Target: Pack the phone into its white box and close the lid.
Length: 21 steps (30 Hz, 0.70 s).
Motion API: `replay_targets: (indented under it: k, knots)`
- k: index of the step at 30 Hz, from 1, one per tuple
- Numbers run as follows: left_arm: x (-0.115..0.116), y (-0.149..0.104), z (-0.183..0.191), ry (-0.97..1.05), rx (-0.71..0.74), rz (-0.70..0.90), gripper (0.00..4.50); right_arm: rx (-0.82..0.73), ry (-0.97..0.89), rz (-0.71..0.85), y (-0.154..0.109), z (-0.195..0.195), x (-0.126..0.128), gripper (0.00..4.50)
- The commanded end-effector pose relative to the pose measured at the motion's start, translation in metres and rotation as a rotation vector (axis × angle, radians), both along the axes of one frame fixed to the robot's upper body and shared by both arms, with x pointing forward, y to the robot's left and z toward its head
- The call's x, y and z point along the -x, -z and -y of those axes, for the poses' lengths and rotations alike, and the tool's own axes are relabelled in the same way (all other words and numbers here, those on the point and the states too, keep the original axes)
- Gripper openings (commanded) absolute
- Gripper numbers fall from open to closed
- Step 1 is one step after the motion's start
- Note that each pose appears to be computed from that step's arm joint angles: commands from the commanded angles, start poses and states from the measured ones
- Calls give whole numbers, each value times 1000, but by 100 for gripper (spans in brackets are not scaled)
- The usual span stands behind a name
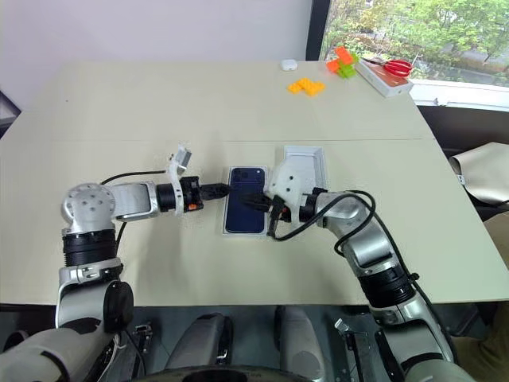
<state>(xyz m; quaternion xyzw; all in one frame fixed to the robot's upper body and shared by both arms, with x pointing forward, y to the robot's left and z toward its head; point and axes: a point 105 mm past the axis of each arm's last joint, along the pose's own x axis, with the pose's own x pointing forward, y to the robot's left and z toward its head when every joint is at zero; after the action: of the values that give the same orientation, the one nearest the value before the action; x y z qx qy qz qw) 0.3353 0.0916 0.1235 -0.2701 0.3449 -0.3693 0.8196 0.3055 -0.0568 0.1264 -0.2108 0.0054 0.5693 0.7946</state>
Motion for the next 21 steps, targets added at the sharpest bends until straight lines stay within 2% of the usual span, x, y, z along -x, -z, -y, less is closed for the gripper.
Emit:
replay_targets:
  k: [1, 11, 14, 18, 21]
  knots:
    - [1, 0, 2, 16, -48, 31, 5, 59, -6, 44, 7, 0, 1, 0]
    - [8, 30, -2, 62, -240, 29, 5, 182, -45, 130, 22, 1, 3, 0]
    - [5, 24, -4, 54, -223, 50, 5, 174, -52, 128, 20, 1, 4, 0]
    - [3, 15, -7, 51, -195, 76, 5, 57, -33, 70, 4, -2, 4, 0]
    - [-7, -14, -12, 24, -158, 237, 5, -36, 21, 68, -19, 5, -9, 0]
